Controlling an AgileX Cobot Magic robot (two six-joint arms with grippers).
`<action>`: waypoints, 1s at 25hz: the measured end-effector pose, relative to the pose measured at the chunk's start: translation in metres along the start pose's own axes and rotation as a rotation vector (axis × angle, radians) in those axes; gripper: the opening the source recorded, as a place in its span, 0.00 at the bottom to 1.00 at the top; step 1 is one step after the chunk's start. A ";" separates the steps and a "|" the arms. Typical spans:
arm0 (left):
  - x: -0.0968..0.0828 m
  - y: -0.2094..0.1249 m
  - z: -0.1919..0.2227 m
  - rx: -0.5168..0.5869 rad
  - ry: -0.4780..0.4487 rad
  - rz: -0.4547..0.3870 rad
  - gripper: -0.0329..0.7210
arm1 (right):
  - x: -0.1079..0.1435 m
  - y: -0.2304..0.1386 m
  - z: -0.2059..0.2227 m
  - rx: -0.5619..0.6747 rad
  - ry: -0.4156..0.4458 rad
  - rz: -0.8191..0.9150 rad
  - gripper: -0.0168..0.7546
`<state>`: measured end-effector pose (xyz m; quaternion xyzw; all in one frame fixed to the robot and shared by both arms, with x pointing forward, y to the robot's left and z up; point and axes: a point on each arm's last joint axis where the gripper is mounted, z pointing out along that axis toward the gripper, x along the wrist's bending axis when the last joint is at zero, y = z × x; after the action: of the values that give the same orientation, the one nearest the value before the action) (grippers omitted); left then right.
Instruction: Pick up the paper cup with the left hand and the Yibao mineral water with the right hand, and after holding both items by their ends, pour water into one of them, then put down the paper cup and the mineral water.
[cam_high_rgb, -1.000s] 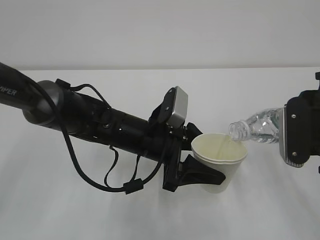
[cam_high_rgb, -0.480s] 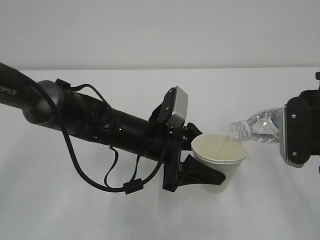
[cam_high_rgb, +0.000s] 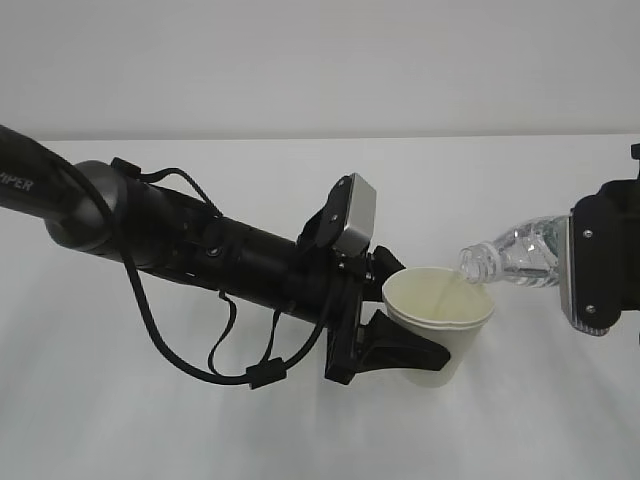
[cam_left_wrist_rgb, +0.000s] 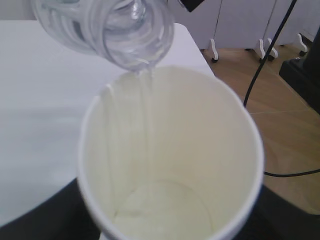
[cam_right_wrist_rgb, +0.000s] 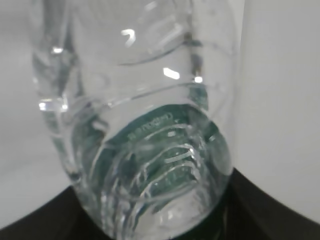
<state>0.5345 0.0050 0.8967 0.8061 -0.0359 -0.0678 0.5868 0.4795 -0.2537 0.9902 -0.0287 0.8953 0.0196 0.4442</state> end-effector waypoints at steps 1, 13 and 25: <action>0.000 0.000 0.000 0.000 0.000 0.000 0.68 | 0.000 0.000 0.000 0.000 0.000 0.000 0.58; 0.000 0.000 0.000 0.001 -0.001 0.001 0.68 | 0.000 0.000 0.000 0.004 0.000 -0.002 0.58; 0.000 0.000 0.000 0.003 -0.003 0.002 0.68 | 0.000 0.000 0.000 0.004 -0.001 -0.008 0.58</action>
<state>0.5342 0.0052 0.8965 0.8068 -0.0377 -0.0683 0.5857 0.4796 -0.2540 0.9903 -0.0315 0.8949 0.0161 0.4449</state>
